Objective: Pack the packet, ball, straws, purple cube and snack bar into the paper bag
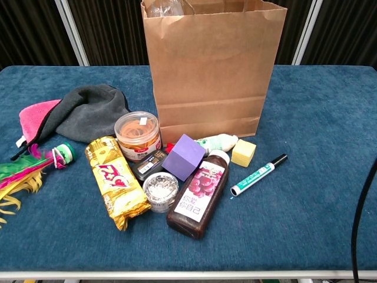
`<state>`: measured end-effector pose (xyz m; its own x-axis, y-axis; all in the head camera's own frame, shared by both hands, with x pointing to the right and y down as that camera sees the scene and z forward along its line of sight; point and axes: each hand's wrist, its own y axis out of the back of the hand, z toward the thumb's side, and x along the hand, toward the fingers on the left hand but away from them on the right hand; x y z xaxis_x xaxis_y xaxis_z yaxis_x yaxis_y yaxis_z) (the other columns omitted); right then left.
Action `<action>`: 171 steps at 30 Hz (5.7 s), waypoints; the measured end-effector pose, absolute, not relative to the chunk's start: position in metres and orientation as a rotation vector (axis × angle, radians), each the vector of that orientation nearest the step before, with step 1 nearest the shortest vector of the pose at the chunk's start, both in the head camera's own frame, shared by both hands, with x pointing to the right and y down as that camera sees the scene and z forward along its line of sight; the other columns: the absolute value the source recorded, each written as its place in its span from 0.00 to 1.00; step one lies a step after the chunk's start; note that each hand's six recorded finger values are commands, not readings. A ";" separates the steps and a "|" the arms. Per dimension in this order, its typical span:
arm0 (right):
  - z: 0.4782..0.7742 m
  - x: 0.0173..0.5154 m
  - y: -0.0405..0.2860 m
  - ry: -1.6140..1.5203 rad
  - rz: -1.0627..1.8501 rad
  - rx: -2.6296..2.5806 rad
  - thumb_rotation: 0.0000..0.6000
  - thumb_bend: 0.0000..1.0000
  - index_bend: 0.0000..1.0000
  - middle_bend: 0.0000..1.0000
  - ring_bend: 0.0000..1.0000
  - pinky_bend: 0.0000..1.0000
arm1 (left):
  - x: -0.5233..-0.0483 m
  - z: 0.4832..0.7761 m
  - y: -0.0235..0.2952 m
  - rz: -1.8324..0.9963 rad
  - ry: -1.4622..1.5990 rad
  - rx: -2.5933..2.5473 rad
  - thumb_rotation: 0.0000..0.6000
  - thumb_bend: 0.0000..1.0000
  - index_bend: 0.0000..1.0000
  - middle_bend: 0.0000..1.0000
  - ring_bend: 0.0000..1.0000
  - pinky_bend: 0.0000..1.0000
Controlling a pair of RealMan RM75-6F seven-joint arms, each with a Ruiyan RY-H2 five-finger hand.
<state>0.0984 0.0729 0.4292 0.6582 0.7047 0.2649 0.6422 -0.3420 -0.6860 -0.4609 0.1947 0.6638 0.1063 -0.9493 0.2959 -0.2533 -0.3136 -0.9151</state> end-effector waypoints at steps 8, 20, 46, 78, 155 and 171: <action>0.485 0.107 0.131 -0.627 0.371 -2.105 1.00 0.00 0.26 0.29 0.18 0.24 | -0.458 0.664 0.199 -1.249 1.185 -1.682 1.00 0.26 0.24 0.23 0.15 0.21; 0.584 0.138 0.141 -0.373 0.751 -2.062 1.00 0.00 0.28 0.30 0.19 0.25 | -0.464 0.665 0.202 -1.266 1.199 -1.675 1.00 0.26 0.24 0.23 0.15 0.21; 0.676 0.119 0.146 -0.332 0.852 -2.021 1.00 0.00 0.26 0.25 0.11 0.16 | -0.481 0.665 0.203 -1.289 1.197 -1.629 1.00 0.26 0.24 0.23 0.15 0.21; 0.719 0.092 0.154 -0.360 0.852 -2.041 1.00 0.09 0.33 0.31 0.18 0.24 | -0.495 0.661 0.200 -1.286 1.217 -1.597 1.00 0.26 0.24 0.23 0.15 0.21; 0.575 0.169 0.019 -1.074 0.759 -1.721 1.00 0.01 0.28 0.33 0.17 0.22 | -0.466 0.661 0.194 -1.225 1.198 -1.664 1.00 0.26 0.24 0.23 0.15 0.21; 0.534 0.174 0.015 -1.226 0.548 -1.716 1.00 0.00 0.11 0.22 0.04 0.11 | -0.467 0.662 0.194 -1.225 1.199 -1.661 1.00 0.26 0.24 0.23 0.15 0.21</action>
<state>0.1737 0.0148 0.5339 0.4027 0.9029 0.1504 0.4898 -0.0738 -0.8687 -0.4668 0.1936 0.6617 0.1088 -0.9558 0.2731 -0.2528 -0.2923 -0.9223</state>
